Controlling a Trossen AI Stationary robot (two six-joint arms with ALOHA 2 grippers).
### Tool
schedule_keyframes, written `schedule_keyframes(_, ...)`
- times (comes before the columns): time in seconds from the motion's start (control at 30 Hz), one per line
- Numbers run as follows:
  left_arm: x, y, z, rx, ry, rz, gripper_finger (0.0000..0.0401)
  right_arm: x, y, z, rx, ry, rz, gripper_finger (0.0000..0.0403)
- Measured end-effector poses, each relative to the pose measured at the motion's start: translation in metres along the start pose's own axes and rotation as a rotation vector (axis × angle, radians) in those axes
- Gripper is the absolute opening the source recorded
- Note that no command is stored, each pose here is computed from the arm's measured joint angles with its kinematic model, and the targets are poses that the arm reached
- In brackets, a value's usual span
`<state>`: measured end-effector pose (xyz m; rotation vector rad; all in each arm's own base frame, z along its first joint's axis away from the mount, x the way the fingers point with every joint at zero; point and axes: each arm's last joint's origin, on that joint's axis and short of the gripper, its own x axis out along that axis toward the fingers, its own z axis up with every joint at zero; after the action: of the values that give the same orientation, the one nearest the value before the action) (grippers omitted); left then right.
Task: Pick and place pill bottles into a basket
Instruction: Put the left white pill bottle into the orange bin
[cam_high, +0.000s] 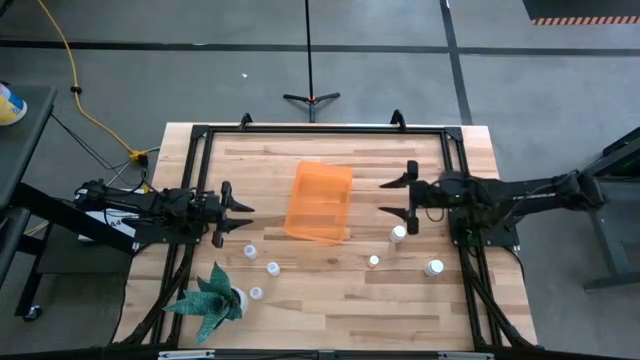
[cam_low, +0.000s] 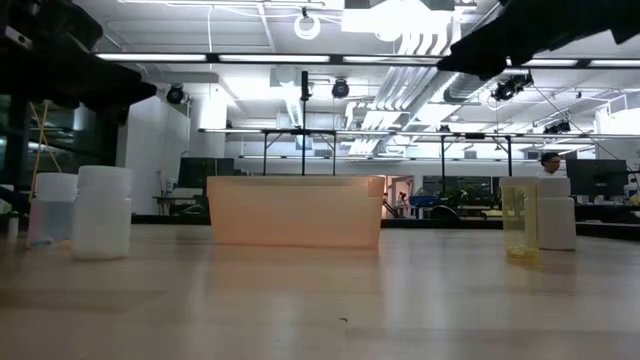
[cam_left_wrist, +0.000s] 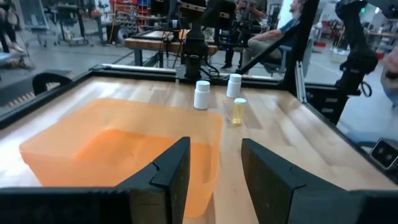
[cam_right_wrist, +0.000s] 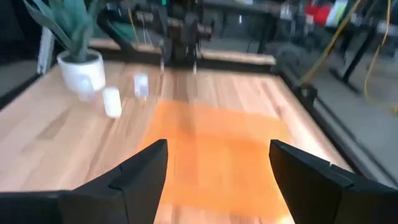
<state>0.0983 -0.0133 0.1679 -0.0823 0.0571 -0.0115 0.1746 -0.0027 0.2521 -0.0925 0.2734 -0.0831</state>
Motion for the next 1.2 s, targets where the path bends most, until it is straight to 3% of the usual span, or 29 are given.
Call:
schedule_keyframes(0.13, 0.000, 0.000, 0.000, -0.021, 0.000, 0.000, 0.0179, 0.006, -0.001, 0.003, 0.012, 0.102, -0.032, 0.0269)
schedule_keyframes(0.37, 0.000, 0.000, 0.002, -0.051, -0.020, -0.002, 0.0179, 0.016, -0.002, 0.004, -0.052, 0.133, -0.076, 0.0267)
schedule_keyframes(0.63, 0.000, 0.000, 0.001, -0.124, -0.012, 0.000, 0.0179, 0.028, -0.008, -0.005, 0.073, 0.200, -0.173, 0.0267)
schedule_keyframes(0.83, 0.000, 0.000, 0.000, -0.122, 0.000, 0.003, 0.0179, 0.027, -0.001, -0.013, 0.162, 0.295, -0.050, 0.0264)
schedule_keyframes(1.2, 0.000, 0.000, 0.000, -0.123, -0.001, 0.004, 0.0179, 0.015, 0.032, -0.029, 0.173, 0.520, 0.187, 0.0241)
